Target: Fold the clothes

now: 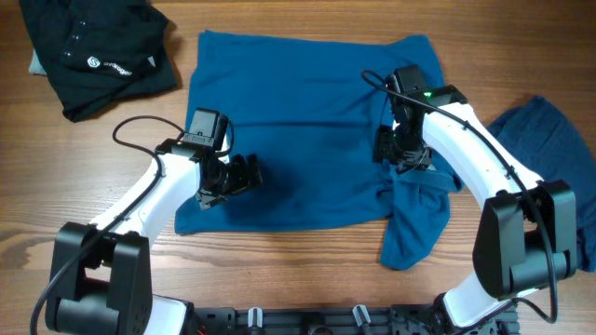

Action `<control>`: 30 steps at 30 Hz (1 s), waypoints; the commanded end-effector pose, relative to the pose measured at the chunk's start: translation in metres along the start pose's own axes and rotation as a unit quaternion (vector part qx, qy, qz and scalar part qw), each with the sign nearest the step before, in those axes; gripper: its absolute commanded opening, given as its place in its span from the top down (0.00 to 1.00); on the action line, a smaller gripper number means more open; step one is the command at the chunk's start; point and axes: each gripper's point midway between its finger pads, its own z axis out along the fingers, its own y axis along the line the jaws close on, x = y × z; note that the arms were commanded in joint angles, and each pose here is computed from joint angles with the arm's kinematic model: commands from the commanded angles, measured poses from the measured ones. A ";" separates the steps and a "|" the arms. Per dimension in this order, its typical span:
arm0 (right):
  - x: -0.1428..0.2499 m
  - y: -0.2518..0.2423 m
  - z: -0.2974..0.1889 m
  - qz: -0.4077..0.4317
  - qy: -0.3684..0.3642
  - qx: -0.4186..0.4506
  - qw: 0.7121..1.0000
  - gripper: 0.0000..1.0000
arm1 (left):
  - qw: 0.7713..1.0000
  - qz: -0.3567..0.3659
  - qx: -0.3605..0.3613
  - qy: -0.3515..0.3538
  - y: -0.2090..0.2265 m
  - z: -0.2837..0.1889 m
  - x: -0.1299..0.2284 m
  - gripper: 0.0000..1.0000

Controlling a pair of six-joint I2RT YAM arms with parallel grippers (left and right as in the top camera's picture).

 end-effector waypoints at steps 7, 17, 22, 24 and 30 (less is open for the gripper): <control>-0.004 -0.008 -0.002 0.001 -0.016 0.025 1.000 0.38 | 1.000 -0.006 0.000 0.008 0.001 0.004 0.003 0.00; -0.004 -0.021 0.026 0.043 -0.023 0.001 0.999 0.35 | 1.000 -0.005 0.000 0.007 0.001 0.004 0.003 0.00; -0.009 -0.018 0.031 0.032 -0.039 -0.008 0.999 0.37 | 1.000 -0.004 0.003 0.003 -0.001 0.004 0.001 0.00; -0.011 -0.016 0.031 0.032 -0.042 -0.014 0.999 0.41 | 1.000 -0.004 0.004 0.002 -0.001 0.004 0.000 0.00; -0.015 -0.013 0.030 0.032 -0.050 -0.019 0.998 0.58 | 1.000 -0.003 0.006 -0.001 -0.002 0.004 -0.002 0.00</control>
